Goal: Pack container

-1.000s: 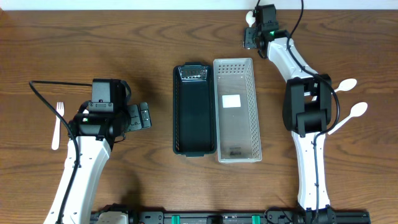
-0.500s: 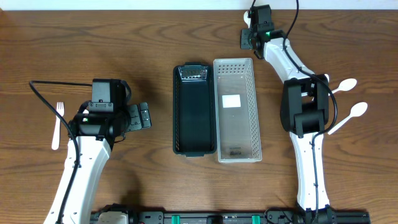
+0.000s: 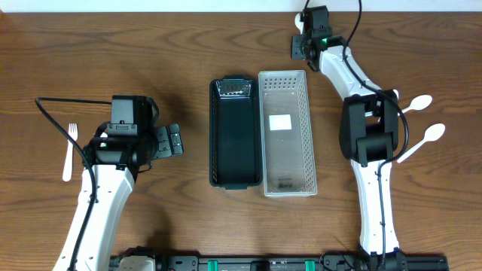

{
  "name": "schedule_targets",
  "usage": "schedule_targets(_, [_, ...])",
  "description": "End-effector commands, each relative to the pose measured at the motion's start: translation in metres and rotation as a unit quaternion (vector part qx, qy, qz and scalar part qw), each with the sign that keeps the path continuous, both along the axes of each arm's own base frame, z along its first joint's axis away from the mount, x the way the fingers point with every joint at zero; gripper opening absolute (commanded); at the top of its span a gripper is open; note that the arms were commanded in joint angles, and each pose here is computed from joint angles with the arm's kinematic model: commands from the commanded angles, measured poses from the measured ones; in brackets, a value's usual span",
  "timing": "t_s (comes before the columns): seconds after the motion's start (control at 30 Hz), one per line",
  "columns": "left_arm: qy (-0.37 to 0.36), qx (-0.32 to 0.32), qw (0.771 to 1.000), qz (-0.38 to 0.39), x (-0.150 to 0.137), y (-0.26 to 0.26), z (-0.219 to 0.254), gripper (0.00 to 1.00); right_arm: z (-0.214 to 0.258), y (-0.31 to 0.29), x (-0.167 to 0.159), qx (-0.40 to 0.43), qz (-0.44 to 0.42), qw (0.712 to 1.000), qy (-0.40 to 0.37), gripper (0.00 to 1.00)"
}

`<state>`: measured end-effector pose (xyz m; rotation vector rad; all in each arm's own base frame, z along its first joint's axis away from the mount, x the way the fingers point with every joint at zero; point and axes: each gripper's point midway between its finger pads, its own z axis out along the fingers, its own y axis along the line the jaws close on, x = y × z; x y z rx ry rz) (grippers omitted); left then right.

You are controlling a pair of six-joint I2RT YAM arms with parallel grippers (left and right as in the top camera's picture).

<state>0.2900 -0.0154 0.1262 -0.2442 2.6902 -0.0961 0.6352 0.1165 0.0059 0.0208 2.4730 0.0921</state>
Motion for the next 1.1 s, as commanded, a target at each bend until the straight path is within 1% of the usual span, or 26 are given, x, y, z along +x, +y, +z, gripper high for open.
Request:
schedule_targets(0.0, [-0.006,0.002,1.0,0.007,0.003,0.001,0.005,0.98,0.03,-0.005,0.002,0.0,0.007,1.0,-0.014,0.01])
schedule_targets(0.2, [-0.005,0.002,1.0,0.007,0.002,0.001,0.005,0.98,0.06,-0.025,0.001,0.0,-0.006,1.0,-0.022,0.01])
schedule_targets(0.37, [-0.006,0.002,1.0,0.007,0.003,0.001,0.005,0.98,0.072,-0.038,-0.005,-0.01,-0.005,1.0,-0.015,0.01])
schedule_targets(0.5, [-0.006,0.002,1.0,0.007,0.003,0.001,0.005,0.98,0.087,-0.04,-0.013,-0.022,0.009,1.0,-0.01,0.01])
schedule_targets(0.6, [-0.006,0.002,1.0,0.007,0.003,0.001,0.005,0.98,0.11,-0.04,-0.026,-0.025,0.013,1.0,-0.004,0.01])
schedule_targets(0.77, [-0.005,0.002,1.0,0.007,0.002,0.001,0.005,0.98,0.164,-0.042,-0.065,-0.022,0.01,1.0,0.015,0.01])
schedule_targets(0.9, [-0.005,0.002,1.0,0.007,0.002,0.001,0.005,0.98,0.204,-0.037,-0.114,-0.008,0.004,0.999,0.049,0.01])
schedule_targets(1.07, [-0.005,0.002,1.0,0.007,0.002,0.001,0.005,0.98,0.23,-0.012,-0.178,0.03,0.006,0.994,0.109,0.01])
